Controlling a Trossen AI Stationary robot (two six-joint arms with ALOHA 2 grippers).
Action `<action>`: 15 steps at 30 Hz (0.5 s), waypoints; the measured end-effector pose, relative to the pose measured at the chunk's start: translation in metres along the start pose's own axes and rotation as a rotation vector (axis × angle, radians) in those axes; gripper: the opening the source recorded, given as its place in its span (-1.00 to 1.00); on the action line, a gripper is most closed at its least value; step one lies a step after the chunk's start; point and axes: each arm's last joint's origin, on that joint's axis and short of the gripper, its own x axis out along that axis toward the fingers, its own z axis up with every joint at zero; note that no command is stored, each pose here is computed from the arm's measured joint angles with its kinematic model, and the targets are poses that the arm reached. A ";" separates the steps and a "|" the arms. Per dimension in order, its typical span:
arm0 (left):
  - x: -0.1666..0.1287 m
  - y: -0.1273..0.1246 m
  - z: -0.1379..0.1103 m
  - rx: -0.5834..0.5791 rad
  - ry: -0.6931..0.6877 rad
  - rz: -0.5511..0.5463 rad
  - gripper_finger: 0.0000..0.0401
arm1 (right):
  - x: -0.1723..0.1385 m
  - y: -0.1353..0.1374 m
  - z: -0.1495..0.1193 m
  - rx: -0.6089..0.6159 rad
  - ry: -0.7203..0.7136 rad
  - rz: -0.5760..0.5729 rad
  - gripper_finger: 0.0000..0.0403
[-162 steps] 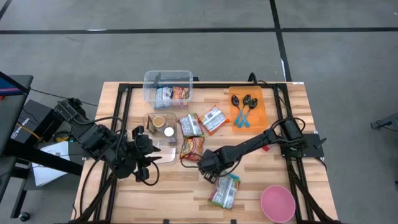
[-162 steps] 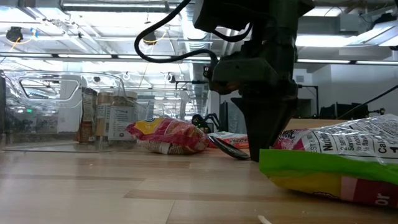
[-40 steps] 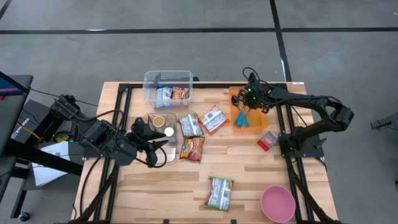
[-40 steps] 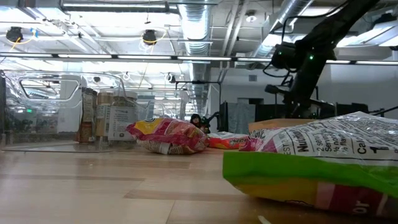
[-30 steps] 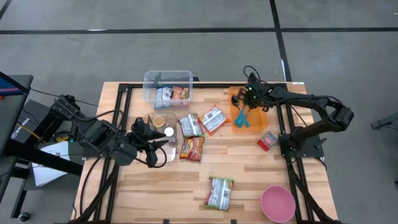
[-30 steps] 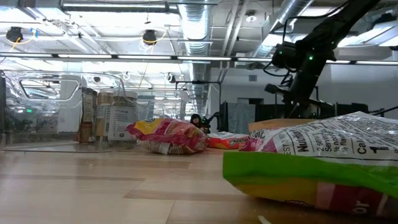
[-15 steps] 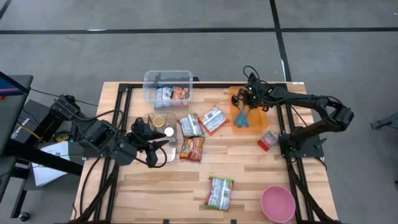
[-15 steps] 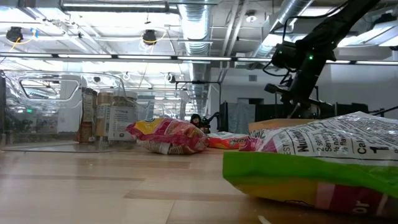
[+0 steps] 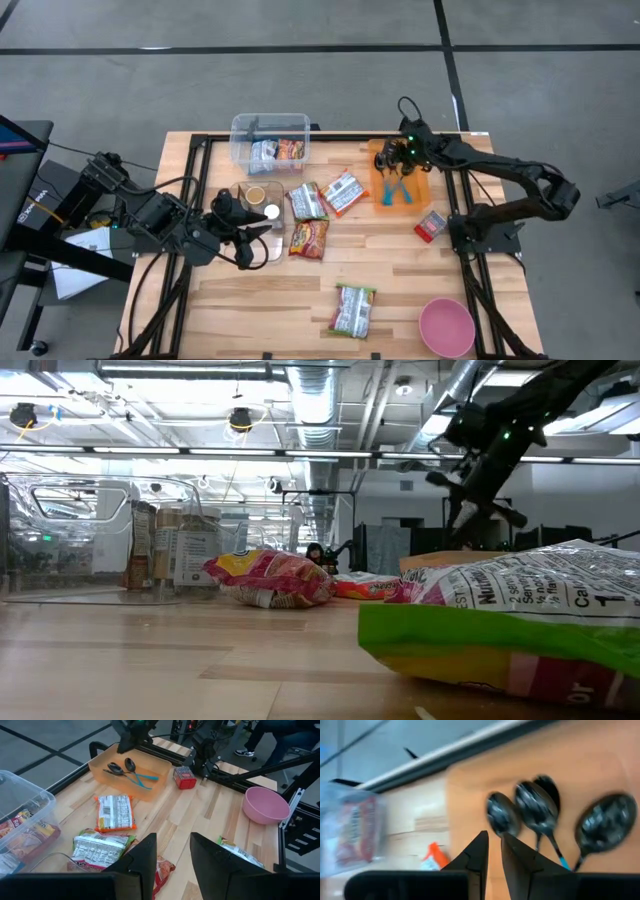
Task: Pick & Place Food Item
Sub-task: Put the green noodle pack into the transparent container
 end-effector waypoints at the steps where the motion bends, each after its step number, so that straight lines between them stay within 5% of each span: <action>1: 0.000 0.000 0.000 0.000 0.000 0.000 -0.44 | -0.004 0.001 0.001 -0.024 -0.012 0.021 -0.77; 10: 0.000 0.000 0.000 0.000 0.000 0.000 -0.44 | -0.071 0.017 -0.018 -0.524 -0.015 0.360 -0.77; 15: 0.000 0.000 0.000 0.032 0.000 0.001 -0.44 | -0.109 0.015 -0.049 -0.668 0.106 0.535 -0.77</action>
